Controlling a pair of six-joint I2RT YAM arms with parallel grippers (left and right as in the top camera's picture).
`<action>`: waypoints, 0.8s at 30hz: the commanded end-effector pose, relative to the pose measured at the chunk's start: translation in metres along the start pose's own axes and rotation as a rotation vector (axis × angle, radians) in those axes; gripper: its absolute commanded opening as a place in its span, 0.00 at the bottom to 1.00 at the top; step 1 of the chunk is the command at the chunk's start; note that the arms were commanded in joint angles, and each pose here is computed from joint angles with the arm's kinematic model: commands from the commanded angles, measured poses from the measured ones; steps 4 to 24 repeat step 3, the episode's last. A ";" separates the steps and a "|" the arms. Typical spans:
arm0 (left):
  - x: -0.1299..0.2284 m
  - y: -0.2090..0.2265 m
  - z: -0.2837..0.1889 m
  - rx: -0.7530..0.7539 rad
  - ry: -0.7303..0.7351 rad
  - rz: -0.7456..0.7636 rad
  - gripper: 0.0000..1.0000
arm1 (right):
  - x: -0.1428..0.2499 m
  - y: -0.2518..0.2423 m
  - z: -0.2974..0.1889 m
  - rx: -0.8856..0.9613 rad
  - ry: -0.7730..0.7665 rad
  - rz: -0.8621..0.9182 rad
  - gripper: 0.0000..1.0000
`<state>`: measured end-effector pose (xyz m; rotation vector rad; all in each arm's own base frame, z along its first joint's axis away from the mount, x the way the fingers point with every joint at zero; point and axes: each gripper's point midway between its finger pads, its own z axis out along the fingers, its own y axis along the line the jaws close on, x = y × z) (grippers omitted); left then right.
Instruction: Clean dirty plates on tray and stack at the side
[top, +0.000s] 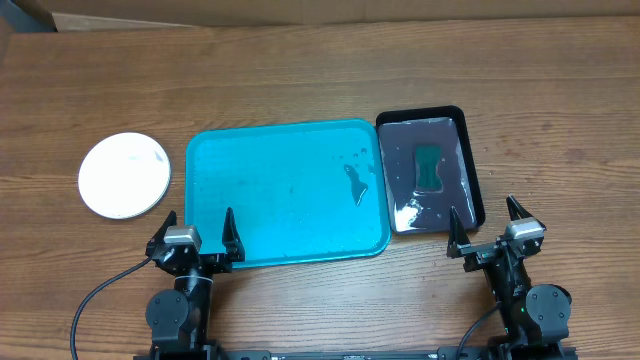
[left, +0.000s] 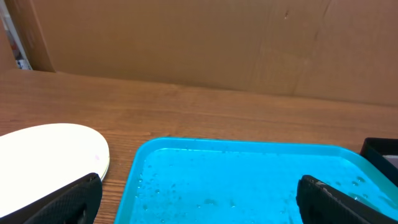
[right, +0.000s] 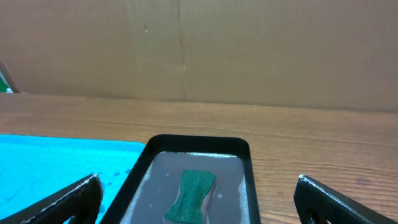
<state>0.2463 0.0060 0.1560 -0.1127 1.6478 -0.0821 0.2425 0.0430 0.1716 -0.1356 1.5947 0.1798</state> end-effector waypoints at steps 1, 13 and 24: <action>0.000 0.002 0.000 -0.011 -0.005 0.019 1.00 | 0.001 -0.003 0.000 0.015 -0.006 -0.005 1.00; 0.000 0.002 0.000 -0.011 -0.005 0.019 1.00 | 0.001 -0.003 0.000 0.015 -0.006 -0.005 1.00; 0.000 0.002 0.000 -0.011 -0.005 0.019 1.00 | 0.001 -0.003 0.000 0.015 -0.006 -0.005 1.00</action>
